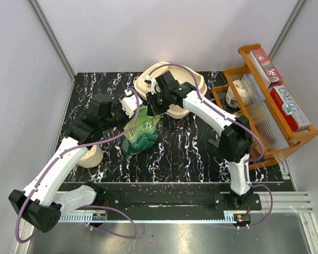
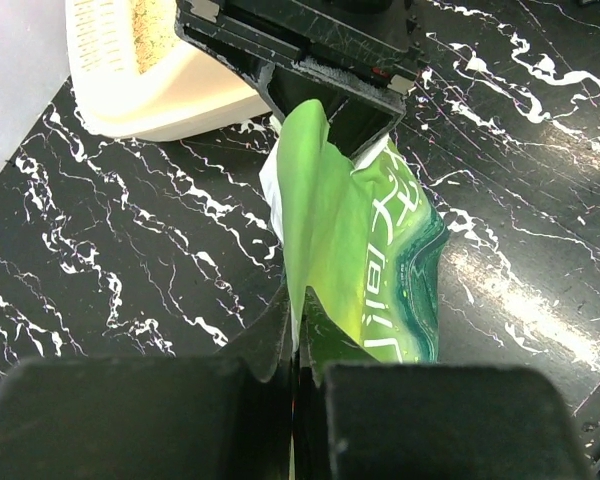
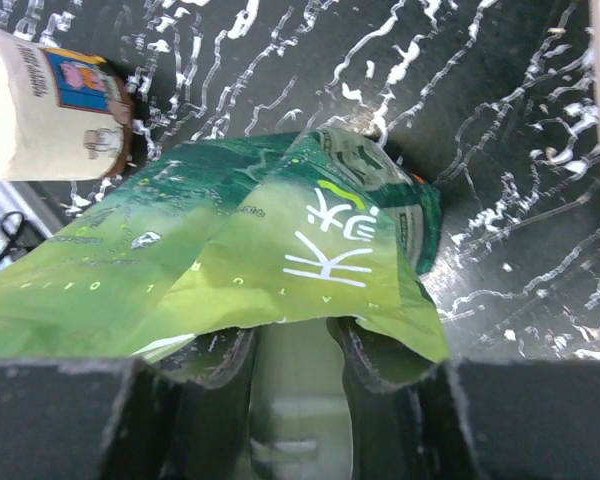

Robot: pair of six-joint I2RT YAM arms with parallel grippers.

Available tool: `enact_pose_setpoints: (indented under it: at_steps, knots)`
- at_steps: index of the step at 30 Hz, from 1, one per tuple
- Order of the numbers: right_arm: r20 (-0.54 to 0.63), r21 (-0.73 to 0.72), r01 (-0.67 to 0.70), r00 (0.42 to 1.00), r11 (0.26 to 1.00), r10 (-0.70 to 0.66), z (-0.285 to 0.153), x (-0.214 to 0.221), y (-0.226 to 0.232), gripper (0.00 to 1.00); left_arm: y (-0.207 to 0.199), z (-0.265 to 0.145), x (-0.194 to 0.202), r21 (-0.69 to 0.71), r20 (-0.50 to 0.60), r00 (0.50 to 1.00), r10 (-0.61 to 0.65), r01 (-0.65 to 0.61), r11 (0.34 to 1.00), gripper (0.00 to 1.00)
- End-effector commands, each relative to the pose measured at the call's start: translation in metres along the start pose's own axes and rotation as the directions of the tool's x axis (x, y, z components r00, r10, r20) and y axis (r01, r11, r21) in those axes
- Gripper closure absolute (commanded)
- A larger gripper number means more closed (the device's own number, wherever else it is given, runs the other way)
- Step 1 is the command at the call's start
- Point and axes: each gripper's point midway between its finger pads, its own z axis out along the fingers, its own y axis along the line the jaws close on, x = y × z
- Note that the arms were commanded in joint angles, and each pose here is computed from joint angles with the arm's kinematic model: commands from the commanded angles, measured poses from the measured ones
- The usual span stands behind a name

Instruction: Fill the litter box with clean litter

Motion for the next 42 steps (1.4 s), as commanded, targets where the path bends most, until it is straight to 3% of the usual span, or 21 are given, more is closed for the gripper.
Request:
enact_pose_setpoints:
  at_steps: [1, 5, 6, 9, 17, 21, 31, 36, 40, 42]
  knots:
    - [-0.075, -0.102, -0.098, 0.993, 0.990, 0.091, 0.025, 0.027, -0.014, 1.00, 0.013, -0.005, -0.050, -0.045, 0.174, 0.984, 0.041, -0.033, 0.998, 1.00]
    - [-0.075, -0.303, -0.233, 0.973, 0.924, 0.220, 0.010, 0.005, -0.014, 1.00, 0.015, 0.000, -0.053, -0.045, 0.166, 0.985, 0.050, -0.043, 0.998, 1.00]
    - [-0.106, -0.395, -0.312, 0.950, 0.864, 0.294, -0.004, -0.003, -0.011, 1.00, 0.016, -0.001, -0.056, -0.049, 0.168, 0.984, 0.059, -0.051, 0.997, 1.00]
    - [-0.127, -0.519, -0.369, 0.925, 0.771, 0.357, -0.023, -0.020, -0.005, 1.00, 0.019, 0.000, -0.056, -0.060, 0.156, 0.985, 0.074, -0.065, 0.996, 1.00]
    - [-0.131, -0.668, -0.368, 0.914, 0.646, 0.384, -0.060, -0.052, -0.007, 1.00, 0.019, 0.000, -0.050, -0.049, 0.121, 0.986, 0.116, -0.111, 0.993, 1.00]
    - [-0.223, -0.712, -0.466, 0.859, 0.525, 0.461, -0.081, -0.064, -0.017, 1.00, 0.017, -0.004, -0.051, -0.040, 0.115, 0.983, 0.146, -0.143, 0.989, 1.00]
    - [-0.204, -0.750, -0.433, 0.871, 0.501, 0.447, -0.122, -0.063, -0.031, 1.00, 0.022, -0.008, -0.050, -0.055, 0.094, 0.983, 0.155, -0.150, 0.987, 1.00]
    - [-0.290, -0.717, -0.527, 0.820, 0.456, 0.493, -0.088, -0.055, -0.035, 1.00, 0.025, -0.003, -0.059, -0.054, 0.110, 0.981, 0.160, -0.155, 0.986, 1.00]
    - [-0.226, -0.737, -0.480, 0.839, 0.476, 0.495, -0.127, -0.061, -0.050, 1.00, 0.028, -0.003, -0.067, -0.066, 0.118, 0.979, 0.167, -0.160, 0.985, 1.00]
    - [-0.187, -0.720, -0.486, 0.823, 0.495, 0.536, -0.116, -0.062, -0.059, 1.00, 0.026, -0.004, -0.069, -0.059, 0.128, 0.977, 0.170, -0.164, 0.985, 1.00]
